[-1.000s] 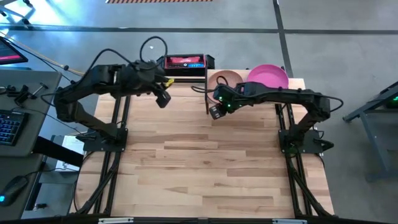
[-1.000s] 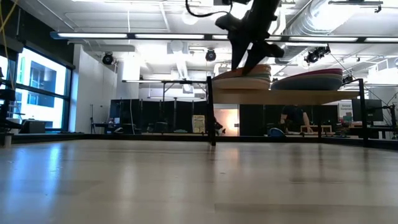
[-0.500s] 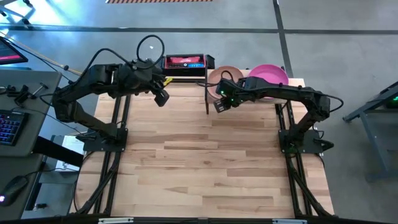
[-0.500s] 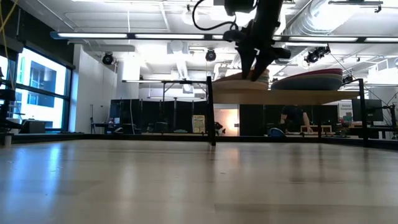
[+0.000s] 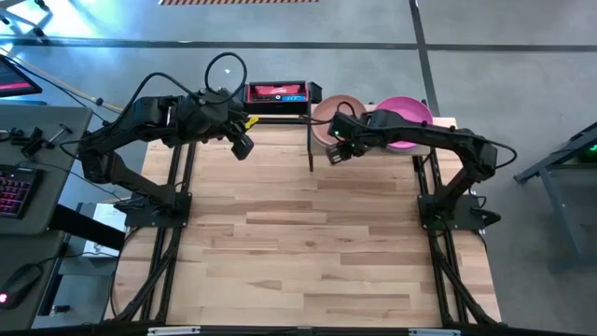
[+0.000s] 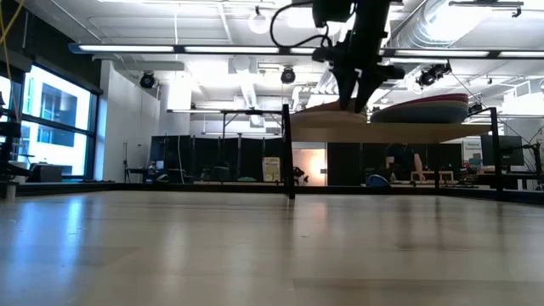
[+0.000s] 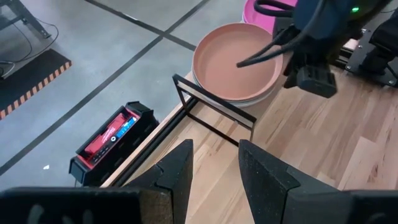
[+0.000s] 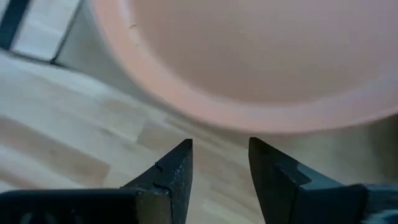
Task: Place and stack plates onto a shelf
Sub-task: Stack the brown plate on top of the green plate on the shelf, then return to home position
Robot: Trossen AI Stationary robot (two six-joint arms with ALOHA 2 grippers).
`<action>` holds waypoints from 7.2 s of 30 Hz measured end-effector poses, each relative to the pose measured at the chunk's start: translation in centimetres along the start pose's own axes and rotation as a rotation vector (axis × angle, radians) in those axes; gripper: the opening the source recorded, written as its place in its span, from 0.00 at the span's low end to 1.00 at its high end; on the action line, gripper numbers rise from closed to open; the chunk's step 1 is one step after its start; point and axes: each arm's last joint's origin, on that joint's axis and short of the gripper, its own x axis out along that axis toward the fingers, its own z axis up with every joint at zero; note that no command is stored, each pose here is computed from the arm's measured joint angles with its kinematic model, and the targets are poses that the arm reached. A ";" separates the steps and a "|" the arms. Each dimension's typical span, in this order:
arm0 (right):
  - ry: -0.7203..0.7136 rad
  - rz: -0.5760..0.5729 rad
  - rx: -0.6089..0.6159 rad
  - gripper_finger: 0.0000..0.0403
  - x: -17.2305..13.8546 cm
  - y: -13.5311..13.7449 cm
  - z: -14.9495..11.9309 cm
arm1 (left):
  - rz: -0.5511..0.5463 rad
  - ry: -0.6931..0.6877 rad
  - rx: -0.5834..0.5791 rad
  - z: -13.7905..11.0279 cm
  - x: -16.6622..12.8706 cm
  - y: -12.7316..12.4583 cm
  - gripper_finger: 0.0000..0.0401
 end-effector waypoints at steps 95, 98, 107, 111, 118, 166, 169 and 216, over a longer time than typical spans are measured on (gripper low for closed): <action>-0.823 0.839 -0.356 0.33 -4.5 -6.5 -8.7 | -0.380 -0.414 -0.136 -27.2 3.4 2.4 0.29; -0.869 0.899 -0.362 0.33 -3.3 -7.1 -9.7 | -0.395 -0.443 -0.101 -28.1 4.1 2.1 0.29; -0.850 1.026 -0.370 0.33 0.0 -8.7 -12.4 | -0.511 -0.427 0.002 -30.6 5.9 1.1 0.29; -0.807 1.042 -0.351 0.33 1.0 -9.0 -13.0 | -0.521 -0.395 0.035 -31.8 6.9 0.8 0.29; -0.781 1.078 -0.421 0.33 1.6 -9.1 -13.6 | -0.551 -0.414 0.118 -32.6 7.6 0.3 0.29; -0.589 1.127 -0.782 0.33 9.3 -11.9 -19.2 | -0.486 -0.401 0.292 -32.9 8.1 0.0 0.29; -0.523 1.134 -0.715 0.33 9.4 -11.9 -19.3 | -0.486 -0.401 0.292 -32.9 8.1 0.0 0.29; -0.602 1.024 -0.564 0.33 8.3 -13.4 -19.6 | -0.506 -0.521 0.215 -32.3 7.0 0.8 0.29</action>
